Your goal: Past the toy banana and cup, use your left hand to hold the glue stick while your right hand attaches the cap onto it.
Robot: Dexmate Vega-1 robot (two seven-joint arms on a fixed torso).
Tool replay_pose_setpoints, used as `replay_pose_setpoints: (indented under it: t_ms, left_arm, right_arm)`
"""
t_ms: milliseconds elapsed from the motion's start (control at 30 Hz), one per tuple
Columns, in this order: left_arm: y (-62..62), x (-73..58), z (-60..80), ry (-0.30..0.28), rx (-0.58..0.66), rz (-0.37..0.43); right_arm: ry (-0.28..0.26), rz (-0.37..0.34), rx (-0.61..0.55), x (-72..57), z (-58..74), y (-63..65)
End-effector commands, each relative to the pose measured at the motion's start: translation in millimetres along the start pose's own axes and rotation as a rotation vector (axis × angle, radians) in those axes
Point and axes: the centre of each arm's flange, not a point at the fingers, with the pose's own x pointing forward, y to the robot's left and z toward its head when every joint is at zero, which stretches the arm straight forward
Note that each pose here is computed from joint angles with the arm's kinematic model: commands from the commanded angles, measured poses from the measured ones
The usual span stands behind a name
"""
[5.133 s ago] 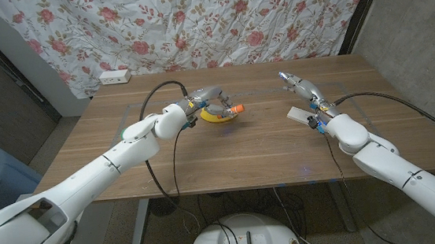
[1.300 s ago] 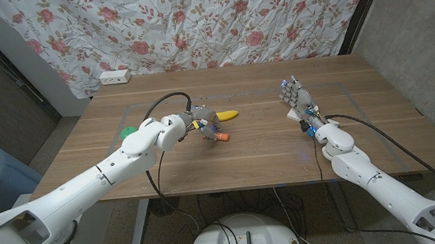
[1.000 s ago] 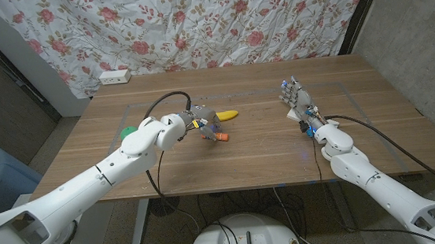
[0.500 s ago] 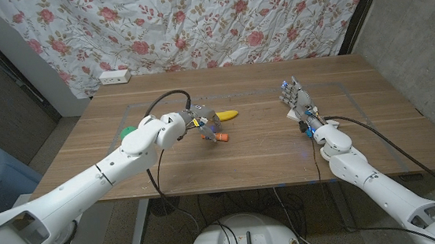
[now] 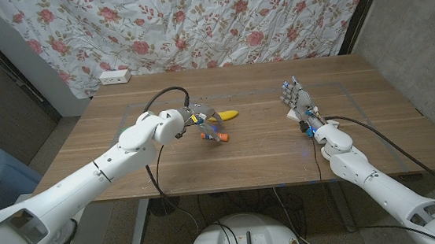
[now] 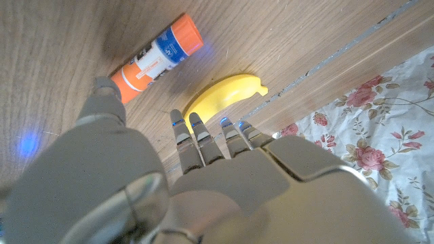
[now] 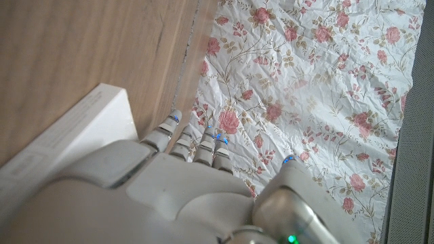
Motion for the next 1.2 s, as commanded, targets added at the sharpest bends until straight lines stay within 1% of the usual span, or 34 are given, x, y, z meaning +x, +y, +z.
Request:
replay_pose_setpoints:
  t_ms: [33,267,400,500,767,867,933,1067,1200]
  left_arm:
    - [5.4,-8.0,-18.3,-0.025,-0.128,0.042]
    - [5.9,-7.5,-37.2,-0.043,-0.235,0.084]
    - [5.6,-8.2,-47.5,-0.051,-0.297,0.121]
    - [4.9,-8.4,-55.5,-0.053,-0.345,0.146]
    - [-0.4,-10.5,-75.9,-0.049,-0.426,0.203]
    - [-4.2,-10.5,-83.0,-0.05,-0.493,0.233]
    - [-6.4,-10.2,-86.6,-0.055,-0.527,0.253]
    - [-9.3,-8.9,-91.4,-0.052,-0.55,0.279]
    - [-14.8,-6.2,-96.6,-0.049,-0.611,0.32]
  right_arm:
    - [0.0,-0.033,-0.018,-6.3,8.4,-1.3]
    - [-0.003,-0.064,-0.015,-9.4,13.0,-1.3]
    - [-0.002,-0.067,-0.013,-9.8,14.7,-1.3]
    - [-0.011,-0.07,0.002,-9.9,14.8,-0.9]
    - [-0.02,-0.046,-0.006,-5.8,16.9,2.6]
    - [-0.023,-0.036,-0.006,-3.3,18.1,4.1]
    - [-0.024,-0.035,-0.014,-2.0,19.3,5.2]
    - [-0.032,-0.04,-0.011,0.3,19.4,7.1]
    - [-0.044,-0.043,-0.011,3.3,19.8,9.2]
